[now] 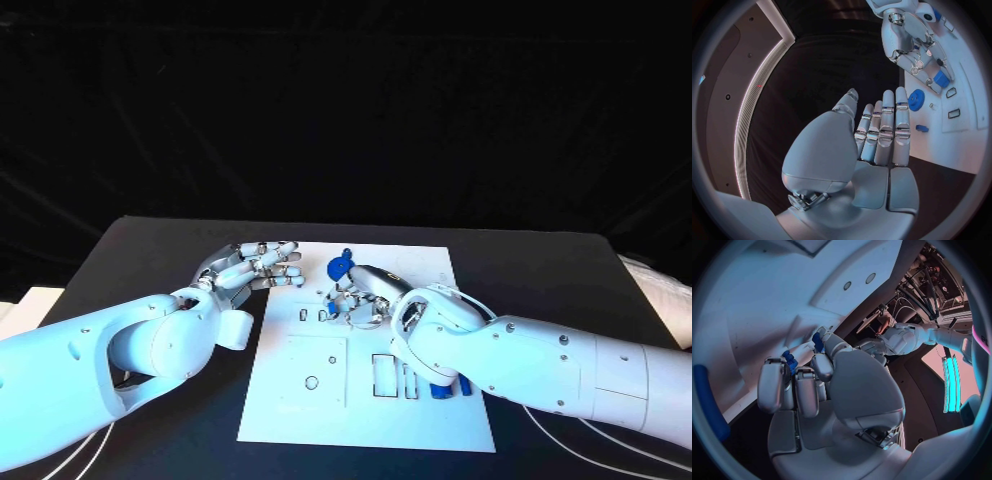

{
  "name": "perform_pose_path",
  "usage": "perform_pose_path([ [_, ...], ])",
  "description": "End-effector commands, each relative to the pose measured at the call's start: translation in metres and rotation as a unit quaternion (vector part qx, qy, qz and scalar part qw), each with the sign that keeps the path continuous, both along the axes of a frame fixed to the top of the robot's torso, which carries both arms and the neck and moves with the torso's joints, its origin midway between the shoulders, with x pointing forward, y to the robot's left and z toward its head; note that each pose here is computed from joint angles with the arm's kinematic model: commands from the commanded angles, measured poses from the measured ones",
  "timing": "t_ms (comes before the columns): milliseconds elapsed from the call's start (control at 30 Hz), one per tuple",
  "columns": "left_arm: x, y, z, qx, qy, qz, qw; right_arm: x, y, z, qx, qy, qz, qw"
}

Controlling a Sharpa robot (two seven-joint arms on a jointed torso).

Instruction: Assemble the parts on the task board

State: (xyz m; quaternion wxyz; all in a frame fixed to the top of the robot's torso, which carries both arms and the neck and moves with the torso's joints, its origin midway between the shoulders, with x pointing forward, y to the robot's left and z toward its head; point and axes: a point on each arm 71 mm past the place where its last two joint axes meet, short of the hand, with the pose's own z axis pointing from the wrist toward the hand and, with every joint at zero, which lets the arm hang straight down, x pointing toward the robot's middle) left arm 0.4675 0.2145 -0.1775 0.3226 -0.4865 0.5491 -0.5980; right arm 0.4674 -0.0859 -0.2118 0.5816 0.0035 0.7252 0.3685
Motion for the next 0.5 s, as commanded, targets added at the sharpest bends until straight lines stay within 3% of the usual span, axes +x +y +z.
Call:
perform_pose_path([
  [33,-0.0015,-0.004,0.0025,-0.007,-0.006,-0.012,1.0,-0.0008,0.0022,-0.0049,-0.039,-0.002,-0.002,0.999],
  [500,-0.0036,-0.0058,0.003,-0.008,-0.004,-0.016,1.0,-0.0007,-0.0001,-0.0107,-0.07,0.007,-0.003,0.998],
])
